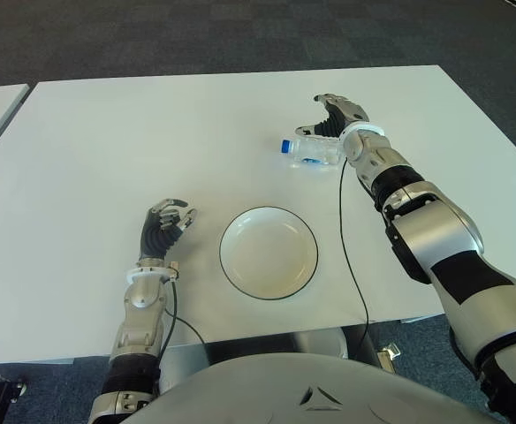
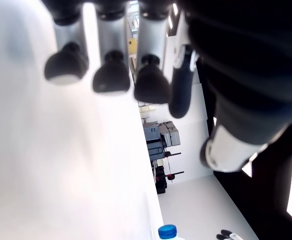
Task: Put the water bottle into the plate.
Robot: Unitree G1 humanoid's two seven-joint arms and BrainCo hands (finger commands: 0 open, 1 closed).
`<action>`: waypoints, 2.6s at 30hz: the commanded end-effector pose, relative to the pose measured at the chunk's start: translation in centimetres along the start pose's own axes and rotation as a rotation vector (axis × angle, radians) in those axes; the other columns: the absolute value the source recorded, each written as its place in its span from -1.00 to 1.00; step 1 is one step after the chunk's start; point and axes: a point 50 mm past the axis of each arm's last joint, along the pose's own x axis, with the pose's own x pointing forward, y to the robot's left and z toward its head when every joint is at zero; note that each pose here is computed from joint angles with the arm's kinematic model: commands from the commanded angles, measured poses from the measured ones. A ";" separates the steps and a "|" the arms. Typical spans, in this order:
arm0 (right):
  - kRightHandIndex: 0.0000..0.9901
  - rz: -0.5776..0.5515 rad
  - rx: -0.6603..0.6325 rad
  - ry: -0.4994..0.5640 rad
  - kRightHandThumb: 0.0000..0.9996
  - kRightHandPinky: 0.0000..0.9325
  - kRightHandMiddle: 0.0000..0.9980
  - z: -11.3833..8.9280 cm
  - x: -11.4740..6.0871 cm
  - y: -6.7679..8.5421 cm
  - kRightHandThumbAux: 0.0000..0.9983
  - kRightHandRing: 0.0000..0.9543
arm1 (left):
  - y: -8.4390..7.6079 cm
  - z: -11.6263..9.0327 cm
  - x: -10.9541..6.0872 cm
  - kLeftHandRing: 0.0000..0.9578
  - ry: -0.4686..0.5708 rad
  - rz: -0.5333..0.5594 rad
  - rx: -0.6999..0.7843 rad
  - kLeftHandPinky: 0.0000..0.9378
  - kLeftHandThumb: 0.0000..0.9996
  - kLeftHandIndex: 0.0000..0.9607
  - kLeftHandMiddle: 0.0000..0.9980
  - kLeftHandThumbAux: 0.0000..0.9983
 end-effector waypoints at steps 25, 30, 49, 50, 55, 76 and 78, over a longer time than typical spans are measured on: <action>-1.00 0.382 -0.070 0.202 0.13 -0.91 -1.00 -4.5 -2.0 5.6 0.08 -1.00 | 1.1 -0.3 -1.0 0.73 -0.027 -0.010 -0.006 0.72 0.41 -0.09 0.66 0.44; -1.00 0.403 -0.065 0.223 0.11 -0.92 -1.00 -4.8 -2.3 6.3 0.12 -1.00 | 1.2 -0.1 -1.4 0.73 -0.038 0.011 -0.005 0.72 0.41 -0.09 0.66 0.44; -0.97 0.435 -0.047 0.285 0.06 -0.80 -0.97 -5.5 -3.0 7.6 0.15 -0.99 | 1.3 0.7 -2.7 0.73 -0.012 0.066 0.015 0.78 0.41 -0.09 0.66 0.43; -0.95 0.429 -0.048 0.282 0.08 -0.79 -0.96 -5.3 -2.9 7.3 0.14 -0.98 | 1.3 0.7 -2.7 0.73 -0.013 0.061 0.017 0.78 0.41 -0.09 0.66 0.43; -0.86 0.414 -0.056 0.282 0.18 -0.76 -0.92 -5.1 -2.7 7.1 0.11 -0.95 | 1.4 0.8 -2.8 0.73 -0.011 0.048 0.024 0.76 0.41 -0.09 0.67 0.43; -0.89 0.380 -0.091 0.255 0.06 -0.74 -0.91 -4.2 -2.1 5.9 0.29 -0.92 | 1.5 0.6 -3.0 0.74 0.013 0.057 0.010 0.74 0.41 -0.09 0.67 0.44; -0.90 0.376 -0.092 0.255 0.06 -0.74 -0.91 -4.2 -2.0 5.8 0.30 -0.92 | 1.5 0.6 -3.0 0.74 0.014 0.059 0.012 0.75 0.41 -0.09 0.67 0.44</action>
